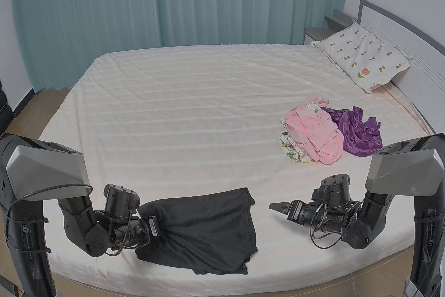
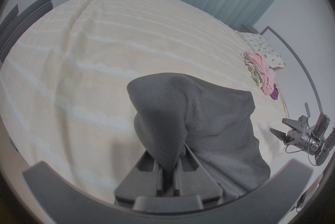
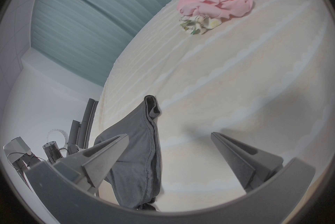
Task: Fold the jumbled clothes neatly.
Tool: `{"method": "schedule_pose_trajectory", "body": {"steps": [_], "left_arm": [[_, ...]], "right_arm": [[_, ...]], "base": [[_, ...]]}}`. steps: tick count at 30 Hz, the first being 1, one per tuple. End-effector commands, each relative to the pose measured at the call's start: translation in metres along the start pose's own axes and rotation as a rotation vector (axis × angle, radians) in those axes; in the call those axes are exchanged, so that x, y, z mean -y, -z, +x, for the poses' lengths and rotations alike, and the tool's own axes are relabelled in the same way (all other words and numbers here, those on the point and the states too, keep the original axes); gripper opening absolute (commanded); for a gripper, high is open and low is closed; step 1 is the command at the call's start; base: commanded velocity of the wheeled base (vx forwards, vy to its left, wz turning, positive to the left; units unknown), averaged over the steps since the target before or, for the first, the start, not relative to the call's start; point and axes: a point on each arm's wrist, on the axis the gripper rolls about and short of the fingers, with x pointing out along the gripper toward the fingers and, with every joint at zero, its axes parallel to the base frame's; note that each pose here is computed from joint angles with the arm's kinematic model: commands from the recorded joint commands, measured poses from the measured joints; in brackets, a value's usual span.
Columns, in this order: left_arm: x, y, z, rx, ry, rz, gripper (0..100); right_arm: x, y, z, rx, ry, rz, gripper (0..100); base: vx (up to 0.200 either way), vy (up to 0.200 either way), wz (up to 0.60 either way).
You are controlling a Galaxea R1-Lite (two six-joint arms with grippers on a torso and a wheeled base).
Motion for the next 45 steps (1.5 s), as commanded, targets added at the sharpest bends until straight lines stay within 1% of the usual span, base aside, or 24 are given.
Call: {"method": "schedule_pose_trajectory", "body": {"steps": [1, 11, 17, 18, 27, 29, 30, 31, 33, 34, 35, 36, 38, 39, 43, 45], "left_arm": [[-0.003, 0.002, 0.000, -0.007, -0.010, -0.002, 0], [-0.005, 0.003, 0.000, -0.013, -0.018, -0.002, 0], [-0.005, 0.003, 0.000, -0.013, -0.017, -0.005, 0], [-0.005, 0.004, 0.000, -0.018, -0.018, -0.002, 100], [-0.008, 0.007, -0.006, -0.027, -0.027, 0.003, 100], [-0.010, -0.004, -0.012, 0.015, -0.020, -0.020, 100], [-0.010, -0.004, -0.012, 0.015, -0.020, -0.020, 100], [-0.015, -0.015, -0.019, 0.052, -0.016, -0.046, 100], [-0.018, -0.023, -0.024, 0.059, 0.021, -0.066, 100], [-0.018, -0.023, -0.024, 0.059, 0.021, -0.066, 100], [-0.024, -0.031, -0.030, 0.066, 0.066, -0.093, 100], [-0.025, -0.033, -0.031, 0.061, 0.080, -0.100, 100], [-0.027, -0.034, -0.030, 0.055, 0.092, -0.104, 100], [-0.027, -0.037, -0.027, 0.068, 0.095, -0.105, 100], [-0.030, -0.030, -0.012, 0.031, 0.076, -0.105, 100], [-0.032, -0.029, -0.003, 0.021, 0.069, -0.106, 100]], "right_arm": [[0.000, 0.000, 0.000, -0.002, 0.000, 0.000, 100], [-0.001, 0.001, 0.001, -0.002, -0.002, -0.001, 100], [-0.001, 0.001, 0.001, -0.002, -0.002, -0.001, 100], [-0.001, 0.001, 0.001, -0.002, -0.002, -0.001, 100], [-0.001, 0.004, 0.006, -0.012, -0.004, -0.008, 100], [-0.005, 0.007, 0.010, -0.019, -0.014, -0.017, 100], [-0.005, 0.007, 0.010, -0.019, -0.014, -0.017, 100], [-0.011, 0.007, 0.014, -0.013, -0.035, -0.028, 100], [-0.021, 0.007, 0.018, -0.009, -0.061, -0.041, 100], [-0.021, 0.007, 0.018, -0.009, -0.061, -0.041, 100], [-0.031, 0.010, 0.027, -0.010, -0.081, -0.056, 100], [-0.032, 0.016, 0.035, -0.027, -0.079, -0.063, 100], [-0.032, 0.021, 0.044, -0.042, -0.072, -0.069, 100], [-0.032, 0.023, 0.054, -0.038, -0.052, -0.072, 100], [-0.039, 0.016, 0.064, -0.015, -0.061, -0.079, 100], [-0.041, 0.015, 0.071, -0.030, -0.049, -0.080, 100]], "base": [[0.000, 0.200, 0.00], [0.000, 0.200, 0.00], [0.000, 0.000, 0.00], [0.000, 0.000, 0.00], [0.000, 0.000, 0.00], [0.000, 0.000, 0.00], [0.000, 0.000, 0.00], [0.000, 0.000, 0.00], [0.000, 0.000, 0.00], [0.000, 0.000, 0.00], [0.000, 0.000, 0.00], [0.000, 0.000, 0.00], [0.000, 0.000, 0.00], [0.000, 0.000, 0.00], [0.000, 0.000, 0.00], [0.000, 0.000, 0.00]]}}
